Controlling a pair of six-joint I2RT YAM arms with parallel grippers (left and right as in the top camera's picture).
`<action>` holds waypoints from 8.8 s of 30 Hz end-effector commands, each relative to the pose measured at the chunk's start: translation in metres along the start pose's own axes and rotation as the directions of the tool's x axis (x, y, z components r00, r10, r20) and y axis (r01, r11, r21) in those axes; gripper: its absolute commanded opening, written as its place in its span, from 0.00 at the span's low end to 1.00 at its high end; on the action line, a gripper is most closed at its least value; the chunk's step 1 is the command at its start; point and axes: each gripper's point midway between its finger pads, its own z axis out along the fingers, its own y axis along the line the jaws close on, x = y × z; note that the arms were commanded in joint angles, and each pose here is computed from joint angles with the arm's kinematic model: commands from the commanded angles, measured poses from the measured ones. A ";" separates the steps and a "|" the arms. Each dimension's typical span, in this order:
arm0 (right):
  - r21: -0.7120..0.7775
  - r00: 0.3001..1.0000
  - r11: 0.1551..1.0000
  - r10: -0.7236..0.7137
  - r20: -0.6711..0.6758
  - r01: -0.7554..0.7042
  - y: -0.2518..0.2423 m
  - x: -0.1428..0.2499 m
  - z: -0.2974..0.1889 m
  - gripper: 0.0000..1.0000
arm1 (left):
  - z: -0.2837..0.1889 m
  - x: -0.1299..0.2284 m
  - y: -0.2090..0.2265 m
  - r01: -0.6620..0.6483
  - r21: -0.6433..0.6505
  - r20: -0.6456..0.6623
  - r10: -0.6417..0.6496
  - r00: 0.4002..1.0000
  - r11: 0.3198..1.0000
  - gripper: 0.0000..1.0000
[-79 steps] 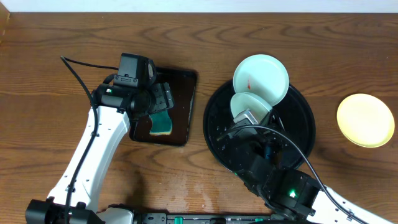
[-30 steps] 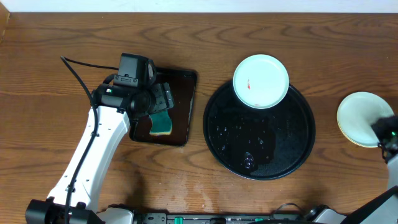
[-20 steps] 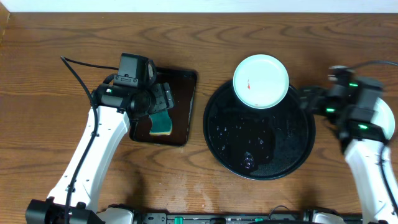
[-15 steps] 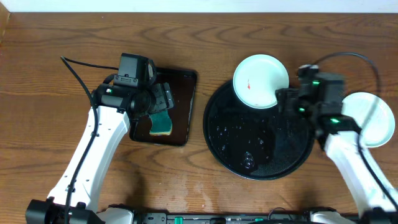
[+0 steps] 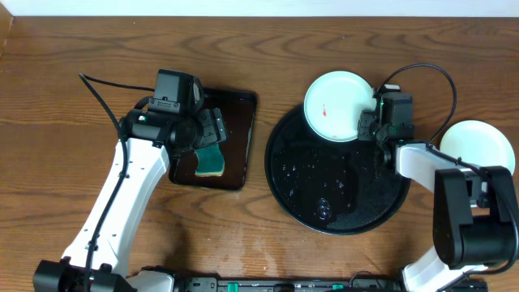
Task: Clean dirty plates on tray and stack at the side
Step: 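Grasp the back mint plate rim with the right gripper and pull it forward, then grasp the sponge with the left gripper and lift it over the plate, then scrub the mint plate with the sponge while the right gripper holds its rim, then return the sponge to the small black tray with the left gripper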
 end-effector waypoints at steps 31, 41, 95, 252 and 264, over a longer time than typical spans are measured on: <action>0.198 0.840 0.944 0.327 -0.432 -0.265 0.005 0.105 -0.137 0.45 | 0.001 0.000 -0.001 -0.007 0.004 -0.004 0.007 1.000 1.000 0.84; -0.028 0.932 0.991 -0.131 -0.339 0.129 0.009 0.073 -0.117 0.56 | 0.001 0.000 -0.001 -0.007 0.004 -0.004 0.007 1.000 1.000 0.84; 0.006 0.832 1.000 -0.013 -0.555 0.020 -0.010 0.136 -0.084 0.01 | 0.121 0.045 0.034 -0.042 -0.280 -0.280 -0.040 0.959 0.959 0.08; -0.090 0.818 0.996 -0.030 -0.575 -0.027 0.008 0.140 -0.087 0.01 | 0.008 0.019 -0.124 -0.291 -0.157 0.051 0.302 0.952 0.944 0.08; -0.090 0.817 0.996 -0.030 -0.576 -0.027 0.008 0.140 -0.087 0.01 | 0.040 -0.002 -0.004 -0.103 -0.428 -0.003 0.113 0.994 0.898 0.08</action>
